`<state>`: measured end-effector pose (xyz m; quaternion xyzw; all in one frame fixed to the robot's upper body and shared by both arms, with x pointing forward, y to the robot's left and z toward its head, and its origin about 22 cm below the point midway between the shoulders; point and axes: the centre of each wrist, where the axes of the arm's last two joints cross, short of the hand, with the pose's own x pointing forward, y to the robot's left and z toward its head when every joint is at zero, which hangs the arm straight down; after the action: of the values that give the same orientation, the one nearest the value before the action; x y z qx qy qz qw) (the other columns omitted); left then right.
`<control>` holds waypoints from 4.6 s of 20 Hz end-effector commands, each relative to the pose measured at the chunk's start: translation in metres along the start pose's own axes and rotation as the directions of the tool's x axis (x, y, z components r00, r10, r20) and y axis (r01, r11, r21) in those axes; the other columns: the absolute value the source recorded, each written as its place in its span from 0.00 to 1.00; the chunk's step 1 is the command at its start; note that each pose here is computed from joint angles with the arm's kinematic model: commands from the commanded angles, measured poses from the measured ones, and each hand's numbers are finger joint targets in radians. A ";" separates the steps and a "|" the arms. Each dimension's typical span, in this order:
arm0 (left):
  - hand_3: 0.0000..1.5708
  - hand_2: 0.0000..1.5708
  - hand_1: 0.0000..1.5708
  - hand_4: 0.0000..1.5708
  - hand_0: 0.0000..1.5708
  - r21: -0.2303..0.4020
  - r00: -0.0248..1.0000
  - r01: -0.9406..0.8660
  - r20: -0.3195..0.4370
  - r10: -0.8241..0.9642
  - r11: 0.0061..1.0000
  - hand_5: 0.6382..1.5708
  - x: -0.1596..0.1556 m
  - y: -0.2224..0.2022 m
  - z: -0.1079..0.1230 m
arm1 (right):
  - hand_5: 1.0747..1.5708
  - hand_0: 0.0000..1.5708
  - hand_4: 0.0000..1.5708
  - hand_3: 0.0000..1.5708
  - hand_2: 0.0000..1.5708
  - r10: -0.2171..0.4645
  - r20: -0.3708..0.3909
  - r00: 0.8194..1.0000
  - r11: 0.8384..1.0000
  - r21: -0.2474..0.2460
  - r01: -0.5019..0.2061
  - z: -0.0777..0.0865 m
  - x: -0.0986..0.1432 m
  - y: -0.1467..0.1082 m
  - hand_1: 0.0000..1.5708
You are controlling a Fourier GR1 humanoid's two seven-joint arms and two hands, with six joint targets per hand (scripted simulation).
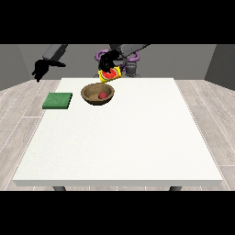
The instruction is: Pick the cup and pour the ball into the bowl, then pick the bowl and place it on the pad
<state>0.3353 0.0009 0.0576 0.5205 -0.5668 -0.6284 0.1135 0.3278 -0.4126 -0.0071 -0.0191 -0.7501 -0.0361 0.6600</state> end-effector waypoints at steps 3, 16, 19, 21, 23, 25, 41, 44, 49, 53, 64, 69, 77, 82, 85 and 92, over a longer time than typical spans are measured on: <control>1.00 1.00 0.99 0.76 0.99 0.026 0.986 0.148 0.077 -0.150 0.989 0.89 0.001 0.031 -0.015 | 0.89 0.00 0.00 0.13 0.00 0.010 -0.035 0.999 0.999 -0.036 -0.012 0.005 0.004 -0.018 0.00; 1.00 1.00 0.23 0.63 0.23 0.167 0.889 -0.367 -0.227 0.398 0.915 0.98 -0.079 0.010 0.009 | 0.97 0.00 0.29 0.00 0.00 -0.044 -0.143 0.989 0.995 -0.090 0.032 0.030 -0.025 -0.013 0.00; 1.00 1.00 0.18 0.64 0.18 0.286 0.795 -0.457 -0.292 0.531 0.842 1.00 -0.123 0.004 0.017 | 0.97 0.00 0.30 0.00 0.00 -0.059 -0.116 0.991 0.993 -0.113 0.046 0.022 -0.021 -0.008 0.00; 0.99 1.00 0.31 0.56 0.31 0.288 0.708 -0.566 -0.311 0.634 0.772 0.99 -0.126 -0.018 0.033 | 0.97 0.00 0.30 0.00 0.00 -0.053 -0.079 0.995 0.993 -0.107 0.045 0.012 -0.011 -0.006 0.00; 1.00 1.00 0.81 0.62 0.81 0.362 0.600 -0.664 -0.264 0.755 0.654 0.98 -0.130 -0.015 0.031 | 0.98 0.00 0.19 0.00 0.00 -0.052 -0.035 0.998 0.995 -0.085 0.049 -0.001 -0.006 0.010 0.00; 0.79 1.00 0.79 0.58 0.79 0.428 0.430 -0.760 -0.233 0.872 0.489 0.97 -0.132 -0.013 0.034 | 0.99 0.00 0.14 0.00 0.00 -0.064 -0.058 0.996 0.994 -0.097 0.059 0.012 -0.016 0.004 0.00; 0.00 0.00 0.00 0.00 0.00 0.534 -0.098 -0.845 -0.120 0.988 -0.019 0.95 -0.145 -0.091 0.082 | 0.94 0.00 0.01 0.00 0.00 -0.083 -0.151 0.985 0.994 0.063 0.093 -0.010 -0.031 0.114 0.00; 0.00 0.00 0.00 0.00 0.00 0.528 -0.073 -0.849 -0.081 0.994 -0.019 0.96 -0.150 -0.086 0.080 | 0.95 0.00 0.00 0.00 0.00 -0.101 -0.144 0.984 0.992 0.065 0.111 0.000 -0.045 0.114 0.00; 0.00 0.00 0.00 0.00 0.00 0.513 -0.086 -0.858 -0.078 0.993 -0.034 0.97 -0.130 -0.082 0.075 | 0.95 0.00 0.13 0.00 0.00 -0.126 -0.157 0.980 0.990 0.047 0.135 0.009 -0.063 0.126 0.00; 0.00 0.00 0.00 0.00 0.00 0.464 -0.059 -0.885 -0.017 0.998 -0.044 0.98 -0.137 -0.055 0.066 | 0.95 0.00 0.15 0.00 0.00 -0.147 -0.156 0.977 0.989 -0.049 0.141 0.028 -0.080 0.101 0.00; 0.00 0.00 0.00 0.00 0.00 0.449 -0.049 -0.893 -0.030 0.998 -0.030 0.99 -0.132 -0.060 0.072 | 0.92 0.00 0.15 0.00 0.00 -0.242 -0.163 0.956 0.970 -0.057 0.236 0.010 -0.068 0.131 0.00; 0.00 0.00 0.00 0.00 0.00 0.509 -0.069 -0.861 -0.101 0.993 -0.008 0.99 -0.159 -0.081 0.091 | 0.96 0.00 0.24 0.00 0.00 -0.220 -0.185 0.958 0.975 -0.010 0.222 -0.003 -0.058 0.156 0.00; 0.00 0.00 0.00 0.00 0.00 0.482 -0.058 -0.875 -0.027 0.998 -0.038 1.00 -0.174 -0.059 0.080 | 0.97 1.00 0.61 1.00 1.00 -0.029 -0.373 0.927 0.997 -0.078 0.000 0.033 -0.094 0.148 1.00; 0.00 0.00 0.00 0.00 0.00 0.510 -0.088 -0.859 -0.064 0.994 -0.043 1.00 -0.181 -0.069 0.086 | 0.96 1.00 0.66 1.00 1.00 0.029 -0.418 0.908 0.994 -0.083 -0.070 0.019 -0.083 0.153 1.00; 0.00 0.00 0.00 0.00 0.00 0.484 -0.128 -0.873 -0.113 0.985 -0.058 1.00 -0.177 -0.091 0.113 | 0.97 1.00 0.65 1.00 1.00 0.051 -0.451 0.891 0.986 -0.117 -0.116 0.001 -0.065 0.145 1.00; 0.00 0.00 0.00 0.00 0.00 0.570 -0.178 -0.820 -0.191 0.965 -0.038 1.00 -0.190 -0.120 0.138 | 0.96 1.00 0.67 1.00 1.00 0.065 -0.519 0.852 0.996 -0.011 -0.083 -0.040 -0.019 0.167 1.00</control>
<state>0.3646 0.2411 0.0437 0.1094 -0.7859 -0.1126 0.5980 0.3633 -0.2574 -0.0449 -0.0619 -0.5708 -0.0425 0.8176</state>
